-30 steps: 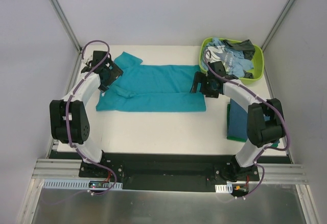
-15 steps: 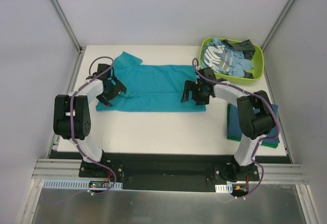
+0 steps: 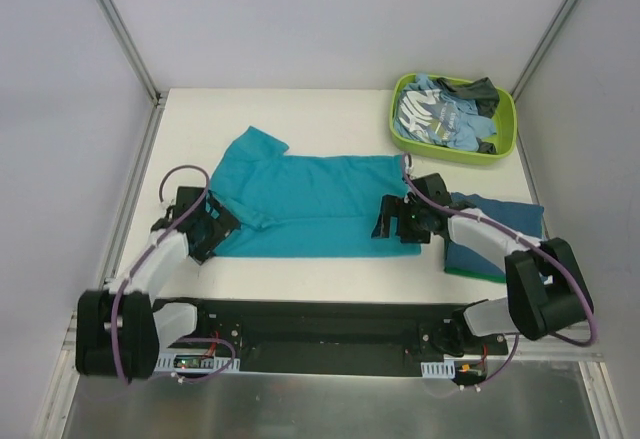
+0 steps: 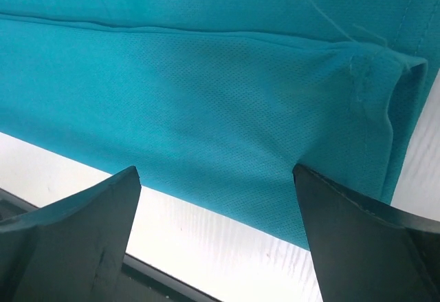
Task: Fold and stack the t-shirts
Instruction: Fold the flattened tshirt in 1/3 of the way
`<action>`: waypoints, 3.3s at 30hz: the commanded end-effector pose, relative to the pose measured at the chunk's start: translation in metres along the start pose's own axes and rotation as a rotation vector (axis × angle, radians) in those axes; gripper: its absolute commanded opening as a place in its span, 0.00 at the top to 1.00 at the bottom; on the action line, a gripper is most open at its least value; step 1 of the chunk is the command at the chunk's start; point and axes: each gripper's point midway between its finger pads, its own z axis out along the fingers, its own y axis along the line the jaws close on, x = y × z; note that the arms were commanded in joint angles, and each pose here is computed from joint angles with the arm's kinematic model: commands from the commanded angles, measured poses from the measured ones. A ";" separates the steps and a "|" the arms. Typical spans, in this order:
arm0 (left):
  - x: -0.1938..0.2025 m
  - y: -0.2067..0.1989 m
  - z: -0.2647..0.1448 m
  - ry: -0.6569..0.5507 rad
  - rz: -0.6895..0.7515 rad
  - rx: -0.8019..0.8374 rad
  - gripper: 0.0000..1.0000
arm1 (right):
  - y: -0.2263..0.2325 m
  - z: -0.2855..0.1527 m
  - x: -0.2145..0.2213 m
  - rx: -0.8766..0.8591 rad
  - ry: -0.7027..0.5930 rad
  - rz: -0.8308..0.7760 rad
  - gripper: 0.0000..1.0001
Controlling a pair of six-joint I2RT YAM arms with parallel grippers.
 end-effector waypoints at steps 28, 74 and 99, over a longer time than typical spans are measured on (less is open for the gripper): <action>0.036 -0.096 -0.063 0.071 0.094 0.385 0.01 | 0.013 -0.020 0.020 -0.104 -0.059 -0.092 0.04; 0.036 -0.089 -0.002 0.110 0.087 0.194 0.01 | -0.011 -0.008 0.033 0.008 0.029 -0.092 0.04; -0.034 -0.202 -0.016 -0.016 0.231 0.351 0.01 | -0.012 -0.014 0.030 0.020 0.005 -0.113 0.04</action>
